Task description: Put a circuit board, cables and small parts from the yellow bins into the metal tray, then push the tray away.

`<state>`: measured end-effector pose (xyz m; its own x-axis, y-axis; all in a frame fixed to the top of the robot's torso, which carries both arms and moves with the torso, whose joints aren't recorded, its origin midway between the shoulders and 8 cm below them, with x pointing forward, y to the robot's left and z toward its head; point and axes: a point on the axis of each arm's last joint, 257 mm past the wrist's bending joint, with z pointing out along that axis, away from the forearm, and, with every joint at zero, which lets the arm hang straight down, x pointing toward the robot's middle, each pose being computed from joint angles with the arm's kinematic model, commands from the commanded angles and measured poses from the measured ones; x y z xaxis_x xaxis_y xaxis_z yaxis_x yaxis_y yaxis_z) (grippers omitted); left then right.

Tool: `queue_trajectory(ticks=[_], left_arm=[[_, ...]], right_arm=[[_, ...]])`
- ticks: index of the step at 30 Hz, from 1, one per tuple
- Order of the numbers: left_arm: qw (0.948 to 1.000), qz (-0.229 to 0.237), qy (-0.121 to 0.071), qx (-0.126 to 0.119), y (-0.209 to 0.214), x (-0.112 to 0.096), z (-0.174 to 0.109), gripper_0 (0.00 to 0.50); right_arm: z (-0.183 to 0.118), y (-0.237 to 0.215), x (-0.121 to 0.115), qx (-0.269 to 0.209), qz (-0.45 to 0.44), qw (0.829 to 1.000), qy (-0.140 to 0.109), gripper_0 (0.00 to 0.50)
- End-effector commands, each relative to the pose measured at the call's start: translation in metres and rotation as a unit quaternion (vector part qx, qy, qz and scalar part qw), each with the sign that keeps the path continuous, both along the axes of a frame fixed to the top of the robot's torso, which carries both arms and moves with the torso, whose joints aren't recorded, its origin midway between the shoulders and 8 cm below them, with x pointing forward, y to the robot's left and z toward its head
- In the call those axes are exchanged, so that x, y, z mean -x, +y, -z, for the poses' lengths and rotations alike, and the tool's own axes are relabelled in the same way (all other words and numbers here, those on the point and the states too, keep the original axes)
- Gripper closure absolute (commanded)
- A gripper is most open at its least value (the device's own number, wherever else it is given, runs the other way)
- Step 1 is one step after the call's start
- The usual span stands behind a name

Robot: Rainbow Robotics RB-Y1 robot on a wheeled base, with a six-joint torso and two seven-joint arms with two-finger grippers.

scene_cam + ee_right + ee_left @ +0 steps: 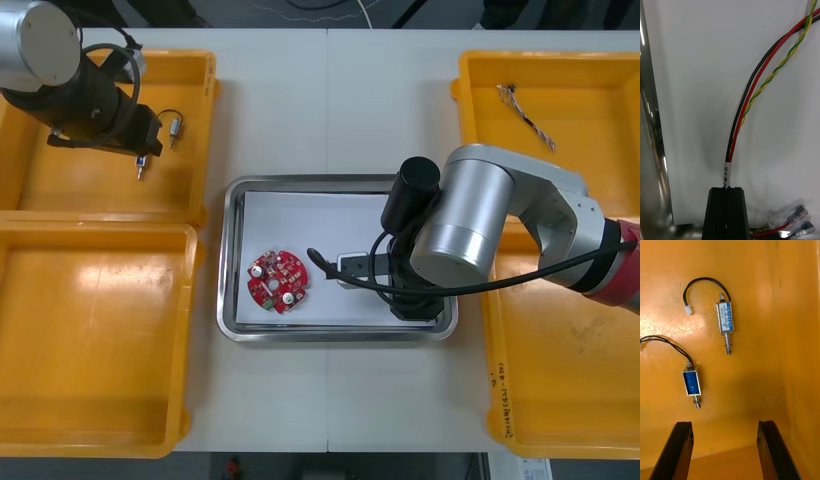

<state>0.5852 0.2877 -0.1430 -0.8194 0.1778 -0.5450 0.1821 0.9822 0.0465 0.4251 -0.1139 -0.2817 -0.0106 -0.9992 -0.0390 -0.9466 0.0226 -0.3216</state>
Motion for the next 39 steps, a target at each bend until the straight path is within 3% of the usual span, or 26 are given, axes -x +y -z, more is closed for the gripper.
queue_trajectory(ticks=[1,3,4,5,6,7,8,11,19,29,35,39], left_arm=[[0.997,0.039,-0.056,-0.037,0.01,-0.023,-0.041,0.0],[0.9968,0.039,-0.058,-0.039,0.011,-0.025,-0.039,0.0],[0.9967,0.038,-0.06,-0.038,0.012,-0.027,-0.039,0.0],[0.9965,0.039,-0.064,-0.038,0.013,-0.029,-0.039,0.0],[0.9964,0.039,-0.065,-0.038,0.012,-0.03,-0.038,0.0],[0.9964,0.039,-0.067,-0.036,0.011,-0.032,-0.037,0.0],[0.9963,0.038,-0.069,-0.035,0.012,-0.033,-0.035,0.0],[0.9959,0.037,-0.074,-0.036,0.012,-0.038,-0.033,0.0],[0.9952,0.038,-0.08,-0.041,0.01,-0.047,-0.021,0.0],[0.9955,0.041,-0.07,-0.05,0.008,-0.051,0.006,0.0],[0.9965,0.04,-0.06,-0.042,0.003,-0.048,0.021,0.0],[0.996,0.044,-0.065,-0.043,0.002,-0.049,0.029,0.0]], right_arm=[[-0.008,0.017,0.0,-0.01,-0.018,1.0,-0.003,0.5],[-0.007,0.017,0.002,-0.01,-0.017,1.0,0.0,0.493],[-0.008,0.017,0.001,-0.011,-0.017,1.0,0.0,0.465],[-0.008,0.017,0.001,-0.011,-0.016,1.0,0.0,0.371],[-0.009,0.017,0.001,-0.013,-0.015,1.0,-0.001,0.315],[-0.01,0.018,0.0,-0.015,-0.015,1.0,0.0,0.181],[-0.011,0.019,0.0,-0.016,-0.014,1.0,0.0,0.088],[-0.014,0.02,0.001,-0.02,-0.013,1.0,0.001,0.0],[-0.02,0.022,0.0,-0.026,-0.008,1.0,0.0,0.0],[-0.041,0.029,-0.006,-0.04,-0.017,0.998,-0.042,0.0],[-0.044,0.026,-0.01,-0.032,-0.018,0.998,-0.057,0.0],[-0.044,0.026,-0.01,-0.033,-0.017,0.998,-0.059,0.0]])
